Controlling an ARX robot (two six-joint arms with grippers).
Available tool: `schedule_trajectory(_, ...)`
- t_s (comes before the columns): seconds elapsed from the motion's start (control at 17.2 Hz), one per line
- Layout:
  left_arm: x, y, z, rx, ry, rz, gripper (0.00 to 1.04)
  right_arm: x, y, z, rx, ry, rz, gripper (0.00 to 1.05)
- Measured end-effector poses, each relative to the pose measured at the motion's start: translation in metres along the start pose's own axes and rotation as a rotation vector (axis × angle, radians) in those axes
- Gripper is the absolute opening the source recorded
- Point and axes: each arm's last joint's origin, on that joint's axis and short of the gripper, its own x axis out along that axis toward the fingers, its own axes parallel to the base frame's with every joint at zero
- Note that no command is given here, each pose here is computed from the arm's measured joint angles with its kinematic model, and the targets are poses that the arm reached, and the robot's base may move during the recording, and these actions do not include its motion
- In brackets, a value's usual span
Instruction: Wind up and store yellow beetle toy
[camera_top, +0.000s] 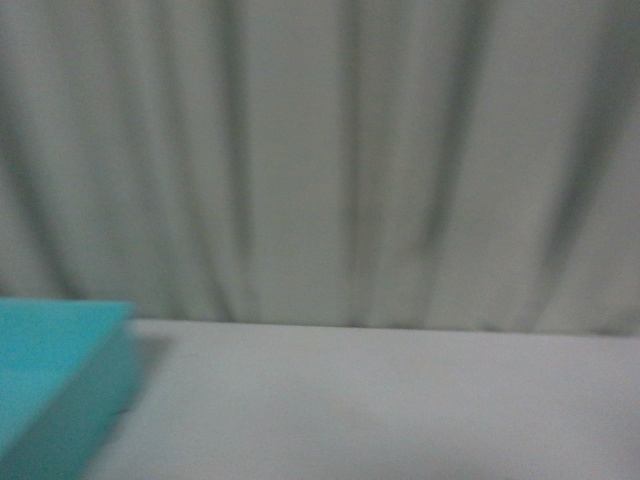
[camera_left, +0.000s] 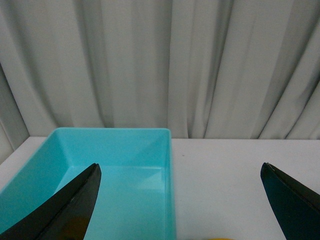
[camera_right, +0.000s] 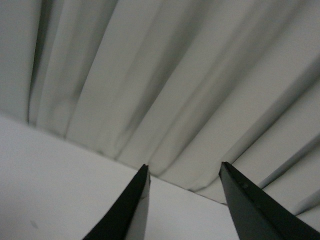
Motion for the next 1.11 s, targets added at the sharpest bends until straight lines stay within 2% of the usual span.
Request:
schedule_trajectory(0.06,0.0,0.0,0.0,0.0,-0.001,0.002,0.98,-0.01,0.009,-0.017,0.416,-0.025,-0.065,0.18)
schedule_trajectory(0.12,0.0,0.0,0.0,0.0,-0.001,0.002,0.98,-0.011,0.02,-0.033,0.485,0.016,-0.051,0.01)
schedule_trajectory(0.23,0.0,0.0,0.0,0.0,-0.001,0.002,0.98,-0.017,0.021,-0.035,0.52,-0.029,-0.066,0.02)
schedule_trajectory(0.41,0.0,0.0,0.0,0.0,-0.001,0.002,0.98,-0.019,0.03,-0.05,0.534,-0.005,-0.058,0.02)
schedule_trajectory(0.76,0.0,0.0,0.0,0.0,-0.001,0.002,0.98,-0.024,0.036,-0.059,0.534,-0.015,-0.061,0.02)
schedule_trajectory(0.87,0.0,0.0,0.0,0.0,-0.001,0.002,0.98,-0.032,0.041,-0.065,0.537,0.022,-0.05,0.02)
schedule_trajectory(1.11,0.0,0.0,0.0,0.0,-0.001,0.002,0.98,-0.036,0.044,-0.07,0.536,-0.027,-0.064,0.02)
